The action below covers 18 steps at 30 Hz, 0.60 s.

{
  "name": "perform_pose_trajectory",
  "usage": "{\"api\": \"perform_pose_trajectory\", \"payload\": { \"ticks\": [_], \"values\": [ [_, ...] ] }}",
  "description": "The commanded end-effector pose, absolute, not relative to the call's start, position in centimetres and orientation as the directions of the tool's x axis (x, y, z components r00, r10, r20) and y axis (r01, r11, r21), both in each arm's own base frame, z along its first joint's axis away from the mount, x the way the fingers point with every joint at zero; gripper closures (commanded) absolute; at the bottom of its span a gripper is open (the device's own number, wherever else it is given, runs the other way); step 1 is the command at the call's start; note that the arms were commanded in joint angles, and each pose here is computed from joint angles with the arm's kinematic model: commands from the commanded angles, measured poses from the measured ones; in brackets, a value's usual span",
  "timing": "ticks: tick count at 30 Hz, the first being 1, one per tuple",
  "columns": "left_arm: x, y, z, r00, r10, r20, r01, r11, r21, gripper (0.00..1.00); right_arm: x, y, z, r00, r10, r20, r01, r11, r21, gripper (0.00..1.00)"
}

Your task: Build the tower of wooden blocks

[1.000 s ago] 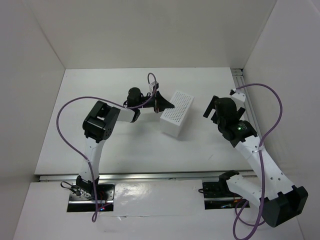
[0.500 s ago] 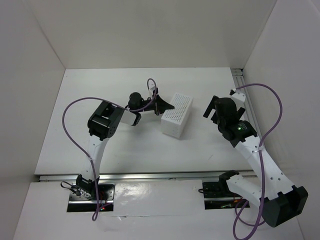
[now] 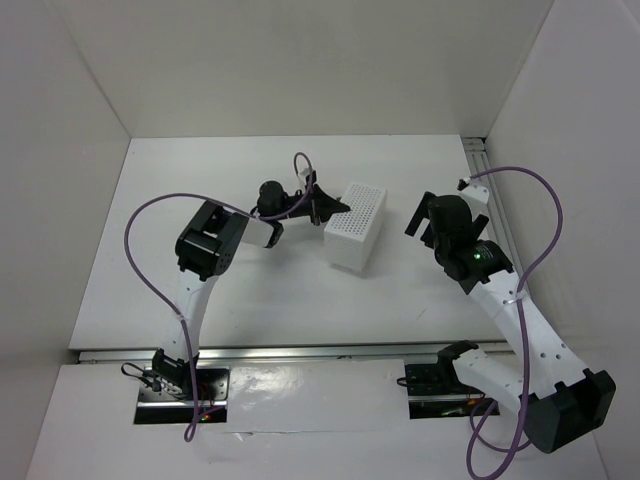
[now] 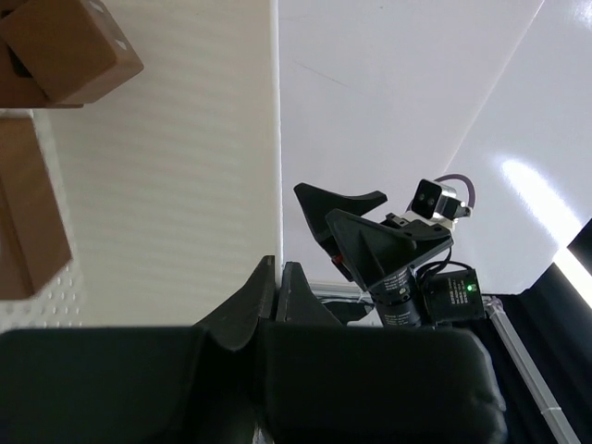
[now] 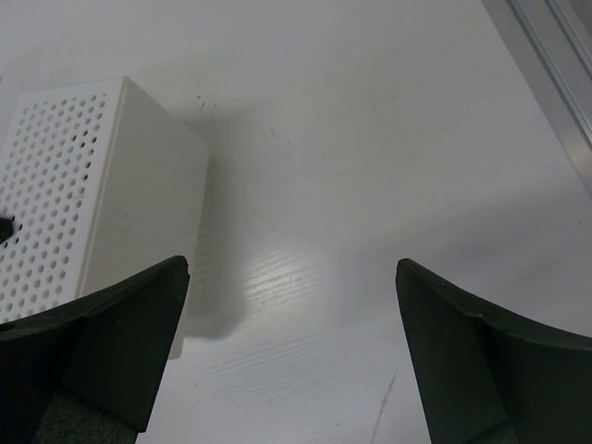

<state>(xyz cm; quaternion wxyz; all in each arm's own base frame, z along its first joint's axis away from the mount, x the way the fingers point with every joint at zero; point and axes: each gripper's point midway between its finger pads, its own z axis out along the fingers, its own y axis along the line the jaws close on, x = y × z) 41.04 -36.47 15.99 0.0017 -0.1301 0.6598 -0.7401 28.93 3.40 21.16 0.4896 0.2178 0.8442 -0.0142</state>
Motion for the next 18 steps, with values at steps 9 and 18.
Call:
{"api": "perform_pose_trajectory", "payload": {
  "ticks": [9,18],
  "values": [
    [37.4,-37.8,26.5,-0.963,-0.119,-0.243,0.270,-0.472,-0.839,1.00,28.5,3.2,22.0,-0.421,0.349,-0.837,0.387,0.904,0.182,0.00],
    [36.9,-39.2,27.0,-0.966,-0.098,-0.240,0.256,-0.502,-0.826,1.00,28.3,3.0,22.1,-0.424,0.345,-0.837,0.394,0.903,0.172,0.00]
  ]
}}
